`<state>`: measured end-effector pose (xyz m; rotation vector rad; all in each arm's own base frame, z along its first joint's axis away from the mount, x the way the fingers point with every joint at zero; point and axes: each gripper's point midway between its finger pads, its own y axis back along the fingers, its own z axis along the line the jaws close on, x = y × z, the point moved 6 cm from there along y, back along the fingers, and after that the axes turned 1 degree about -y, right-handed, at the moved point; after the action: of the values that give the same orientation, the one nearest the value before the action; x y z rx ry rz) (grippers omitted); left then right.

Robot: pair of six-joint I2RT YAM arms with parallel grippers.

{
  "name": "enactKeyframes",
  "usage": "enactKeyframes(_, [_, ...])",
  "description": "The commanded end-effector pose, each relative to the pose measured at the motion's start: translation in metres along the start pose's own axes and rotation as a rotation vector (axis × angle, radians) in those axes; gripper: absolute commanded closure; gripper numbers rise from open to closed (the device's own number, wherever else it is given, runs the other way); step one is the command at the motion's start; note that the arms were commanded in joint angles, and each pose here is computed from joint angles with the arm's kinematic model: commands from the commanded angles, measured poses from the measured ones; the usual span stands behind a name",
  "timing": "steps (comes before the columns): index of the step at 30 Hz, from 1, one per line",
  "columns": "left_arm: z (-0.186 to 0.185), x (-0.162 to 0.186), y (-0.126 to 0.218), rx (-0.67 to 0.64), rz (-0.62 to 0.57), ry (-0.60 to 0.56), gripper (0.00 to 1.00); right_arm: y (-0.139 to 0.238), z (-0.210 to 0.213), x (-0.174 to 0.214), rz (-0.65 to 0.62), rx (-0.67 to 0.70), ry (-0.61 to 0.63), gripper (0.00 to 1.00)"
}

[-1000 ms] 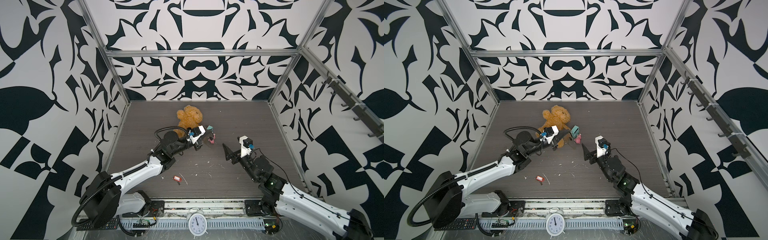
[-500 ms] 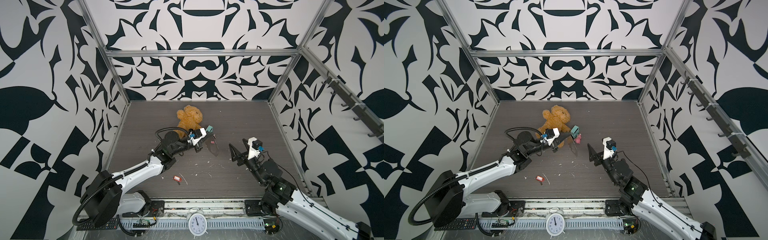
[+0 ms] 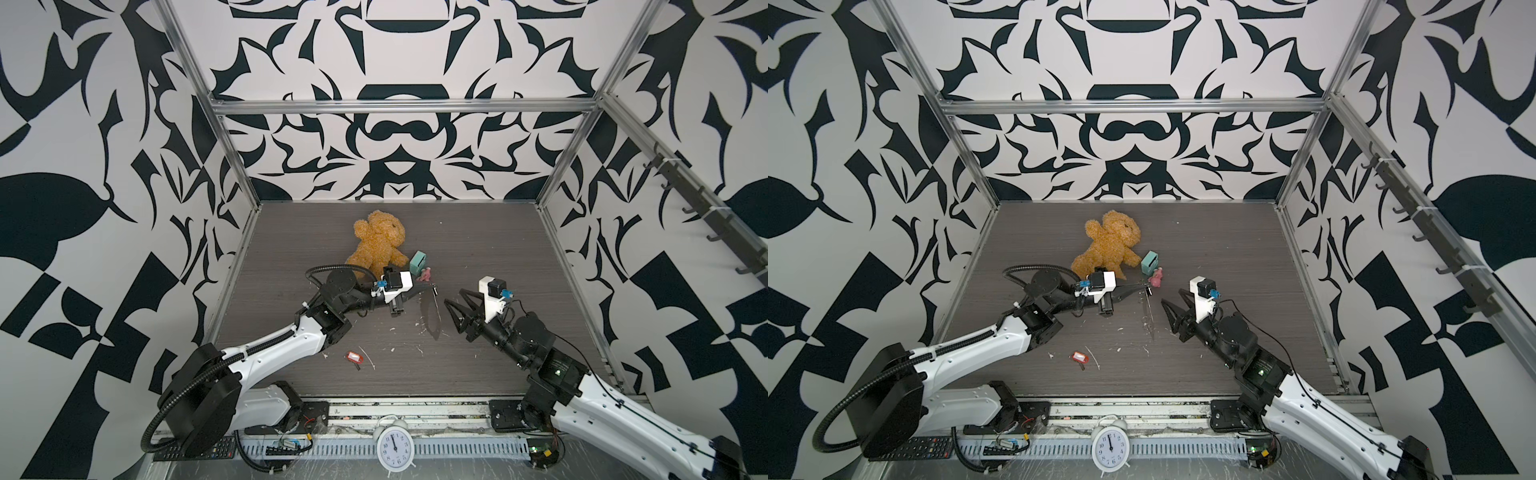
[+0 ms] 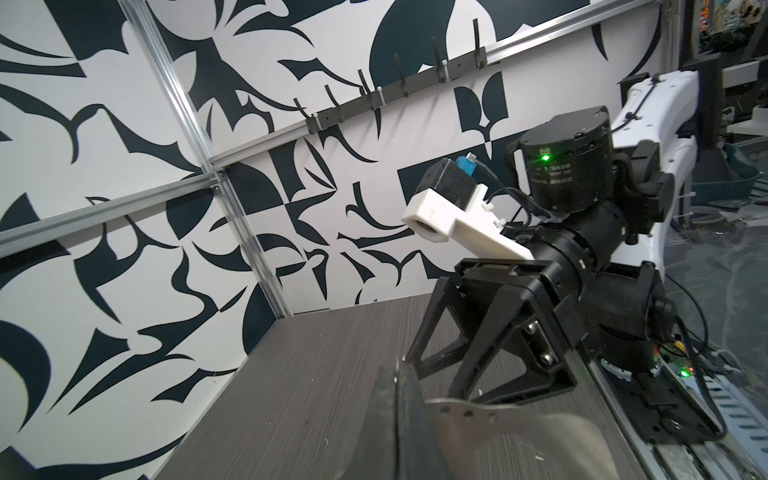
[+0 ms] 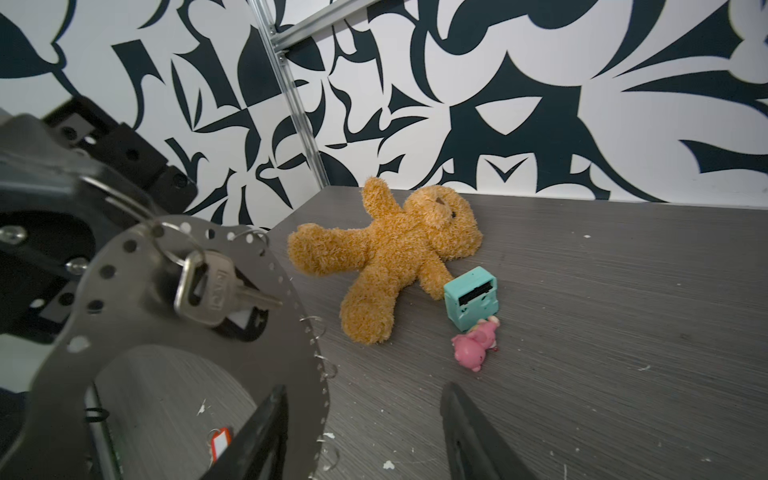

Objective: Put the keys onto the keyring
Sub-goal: 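Hold the ring plate with the left gripper while the right gripper hovers nearby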

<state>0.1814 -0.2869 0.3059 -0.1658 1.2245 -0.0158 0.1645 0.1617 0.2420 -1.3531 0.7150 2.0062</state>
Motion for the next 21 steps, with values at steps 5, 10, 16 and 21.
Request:
enactKeyframes(5, [0.001, -0.001, -0.01, 0.036, -0.043, -0.037, 1.0, 0.02, 0.018, -0.023, -0.132, -0.153, -0.055, 0.38])
enactKeyframes(10, [0.001, 0.001, -0.012, 0.045, -0.047, -0.04, 1.0, 0.025, 0.021, -0.025, -0.139, -0.177, -0.032, 0.37])
enactKeyframes(16, [0.0, 0.002, -0.016, 0.067, -0.051, -0.024, 1.0, 0.017, 0.019, -0.017, -0.107, -0.168, -0.032, 0.5])
enactKeyframes(21, [-0.002, 0.002, -0.017, 0.075, -0.06, -0.033, 1.0, 0.015, 0.018, -0.016, -0.099, -0.154, -0.012, 0.49])
